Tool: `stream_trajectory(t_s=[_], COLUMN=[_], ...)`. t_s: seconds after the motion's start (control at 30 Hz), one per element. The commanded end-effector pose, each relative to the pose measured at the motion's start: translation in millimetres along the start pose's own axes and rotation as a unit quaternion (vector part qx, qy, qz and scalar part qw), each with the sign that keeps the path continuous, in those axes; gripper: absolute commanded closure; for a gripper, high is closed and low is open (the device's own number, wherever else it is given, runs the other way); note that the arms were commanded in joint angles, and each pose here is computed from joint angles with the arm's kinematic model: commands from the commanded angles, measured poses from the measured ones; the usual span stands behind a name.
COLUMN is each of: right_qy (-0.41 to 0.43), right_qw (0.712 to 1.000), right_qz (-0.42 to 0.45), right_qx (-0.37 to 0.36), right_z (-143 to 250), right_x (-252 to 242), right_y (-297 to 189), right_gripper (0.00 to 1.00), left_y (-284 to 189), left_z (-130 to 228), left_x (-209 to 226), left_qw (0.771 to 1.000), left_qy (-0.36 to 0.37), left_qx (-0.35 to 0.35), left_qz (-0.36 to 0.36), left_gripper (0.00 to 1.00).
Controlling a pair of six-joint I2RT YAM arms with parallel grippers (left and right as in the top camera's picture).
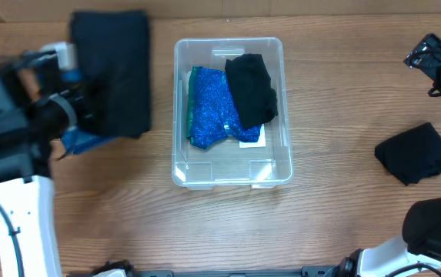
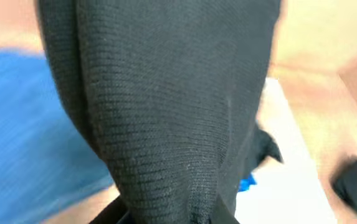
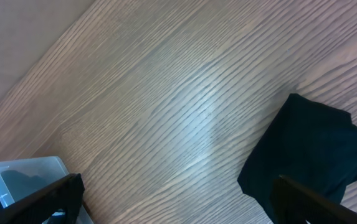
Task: Pack container
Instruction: 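Lay the black cloth into the bin's lower half and release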
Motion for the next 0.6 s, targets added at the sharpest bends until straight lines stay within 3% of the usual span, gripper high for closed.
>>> stream_trajectory(t_s=[0.0, 0.1, 0.2, 0.37, 0.57], right_qy=[-0.005, -0.005, -0.006, -0.007, -0.007], right_qw=[1.000, 1.000, 1.000, 1.000, 1.000], right_qz=[-0.006, -0.006, -0.006, -0.006, -0.007], right_qx=[-0.005, -0.005, -0.005, -0.005, -0.006], right_z=[1, 1, 1, 1, 1], right_x=[3, 3, 3, 3, 4], right_y=[-6, -6, -6, -6, -6], right_gripper=[0.00, 0.00, 0.00, 0.00, 0.00], left_y=[35, 84, 130, 177, 167], left_z=[-25, -10, 27, 99, 150], left_x=[-66, -122, -151, -148, -137], left_qw=[0.977, 0.933, 0.900, 0.878, 0.839], left_qy=[0.197, 0.321, 0.366, 0.336, 0.308], left_qx=[-0.017, -0.002, 0.057, 0.204, 0.336], left_qz=[0.078, 0.165, 0.229, 0.273, 0.298], left_gripper=[0.96, 0.96, 0.96, 0.96, 0.96])
Point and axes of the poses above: each gripper's point midway between its finger pads, its own y axis out along the fingers, its own x axis along the line the jaws close on, z = x × y, the point moved 5 cm from there along -y, back along the fingers, and after that the axes turned 14 degrees about y, right-handed, at the moved point
